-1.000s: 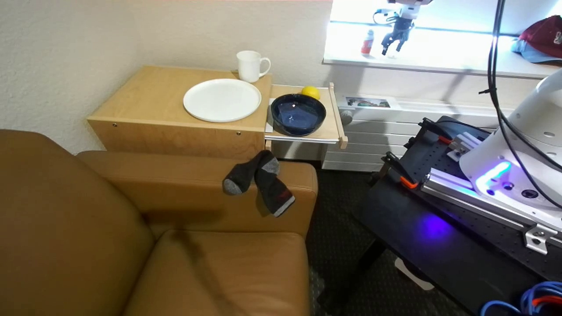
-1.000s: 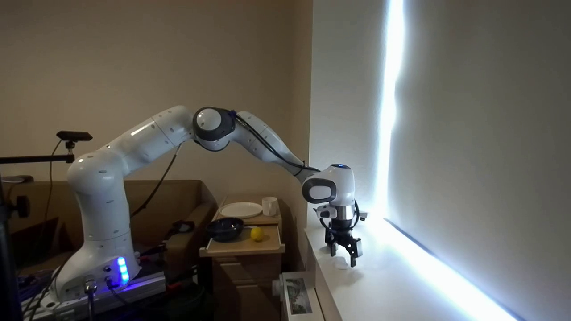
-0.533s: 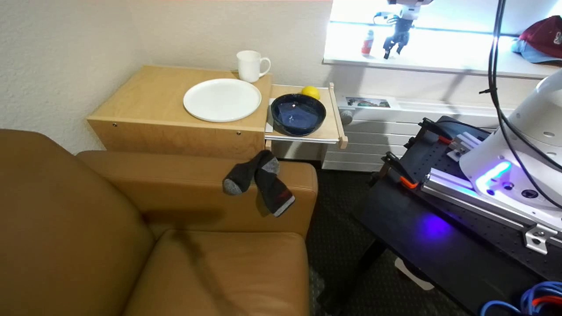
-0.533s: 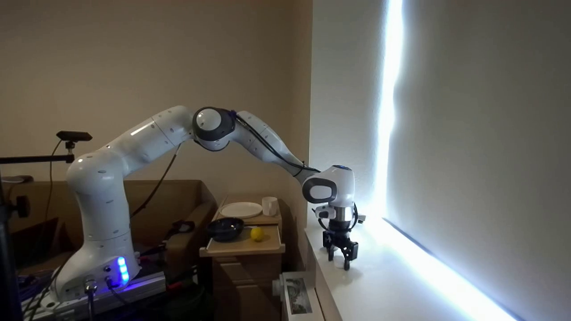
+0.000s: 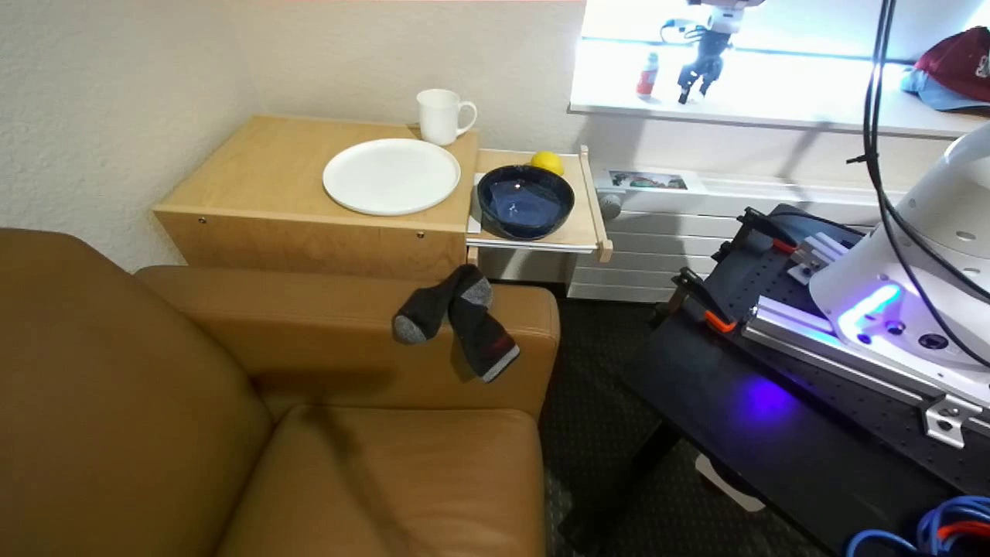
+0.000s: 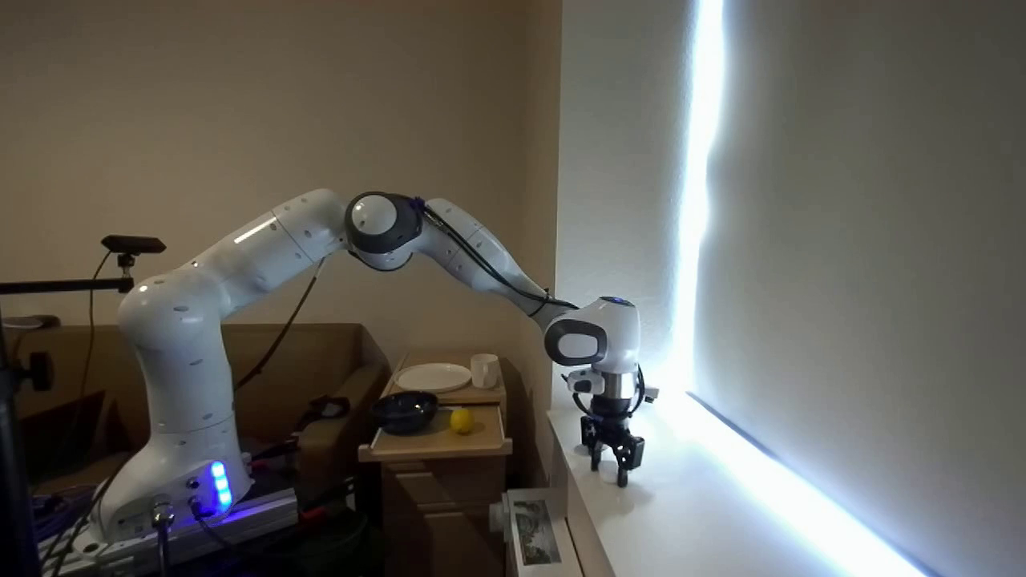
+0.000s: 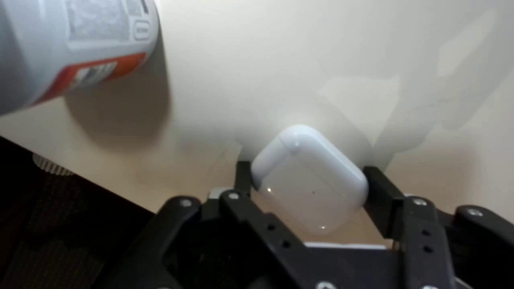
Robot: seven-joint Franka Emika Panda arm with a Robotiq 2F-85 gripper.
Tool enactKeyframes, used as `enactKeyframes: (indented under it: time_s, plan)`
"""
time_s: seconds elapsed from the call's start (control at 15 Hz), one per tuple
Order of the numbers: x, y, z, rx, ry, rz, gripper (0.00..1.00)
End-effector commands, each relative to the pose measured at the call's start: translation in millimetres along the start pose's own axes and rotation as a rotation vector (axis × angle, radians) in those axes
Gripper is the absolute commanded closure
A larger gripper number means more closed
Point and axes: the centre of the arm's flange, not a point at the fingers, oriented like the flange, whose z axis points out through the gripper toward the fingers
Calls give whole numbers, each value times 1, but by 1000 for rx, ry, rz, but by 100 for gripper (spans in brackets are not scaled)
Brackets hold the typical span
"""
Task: Put the bowl on the pull out table then put the airpods case in it
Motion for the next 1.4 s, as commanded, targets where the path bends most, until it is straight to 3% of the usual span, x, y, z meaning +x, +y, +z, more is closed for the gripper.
enactKeyframes:
  time_s: [0.0,0.2,0.6,0.73,0.8,1.07,1.13,1.33]
  plan:
    - [29,-9,-24,-70,-49,-76,56]
    - [54,-1,-52,-94,-83,-247,56]
    - [102,61,-107,-179,-135,-565,56]
    - [118,44,-123,-256,-187,-616,56]
    - [74,46,-101,-176,-140,-569,31]
    - [102,40,-121,-221,-179,-602,31]
    - [103,40,-121,-223,-178,-603,56]
    - [83,108,-134,-210,-193,-792,56]
